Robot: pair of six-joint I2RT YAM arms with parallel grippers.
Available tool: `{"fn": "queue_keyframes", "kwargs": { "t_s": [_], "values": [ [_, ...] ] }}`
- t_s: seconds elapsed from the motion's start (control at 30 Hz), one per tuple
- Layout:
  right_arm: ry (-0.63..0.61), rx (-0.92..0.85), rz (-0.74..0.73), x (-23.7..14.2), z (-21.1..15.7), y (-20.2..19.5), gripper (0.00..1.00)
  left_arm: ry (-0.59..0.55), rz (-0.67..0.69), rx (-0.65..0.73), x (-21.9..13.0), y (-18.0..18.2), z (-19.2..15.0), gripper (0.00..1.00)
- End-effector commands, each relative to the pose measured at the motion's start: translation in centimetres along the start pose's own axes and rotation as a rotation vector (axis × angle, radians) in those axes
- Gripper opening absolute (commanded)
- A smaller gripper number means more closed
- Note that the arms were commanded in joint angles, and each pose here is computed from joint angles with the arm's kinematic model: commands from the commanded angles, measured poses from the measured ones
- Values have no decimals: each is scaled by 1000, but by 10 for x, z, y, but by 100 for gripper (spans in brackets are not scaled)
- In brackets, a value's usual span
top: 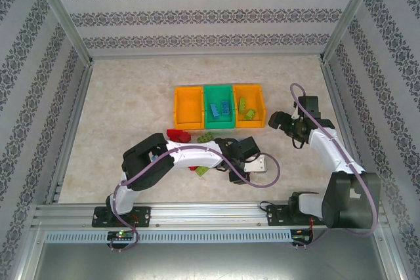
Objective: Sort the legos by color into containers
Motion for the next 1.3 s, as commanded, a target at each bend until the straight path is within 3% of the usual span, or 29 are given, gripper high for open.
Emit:
{"fn": "queue_keyframes", "kwargs": {
  "t_s": [0.0,0.13,0.37,0.6,0.87,1.1,1.17,1.27],
  "values": [
    [-1,-6,2,-4,-4,-3,88,43,49,-20,0,2,-14,37],
    [-4,-5,9,-4,-5,-2,88,38,83,-36,-4,7,-14,20],
    [-13,-15,54,-4,-10,4,88,-12,180,-122,-32,26,-8,12],
    [-20,-86,101,-7,-18,18,86,-107,284,-280,-77,58,-4,9],
    [41,-240,184,-6,-40,50,83,-219,481,-667,-148,156,-18,9],
    [162,-349,203,1,-69,75,83,-225,572,-954,-162,237,-48,4],
    [185,-378,190,4,-76,80,83,-245,597,-1014,-166,252,-55,12],
    [211,-392,205,7,-86,86,83,-245,601,-1072,-164,266,-64,13]
  ]
}}
Point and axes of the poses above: each hand's point on the last joint's axis, 136 mm out from that joint toward the fingers, its own x axis out along the fingers, its own y axis along the line the jaws close on, z = x × y, the point moved 4 cm from there along -x, back along the fingers, and after that the axes turned 15 degrees about -x, right-handed, at the moved point
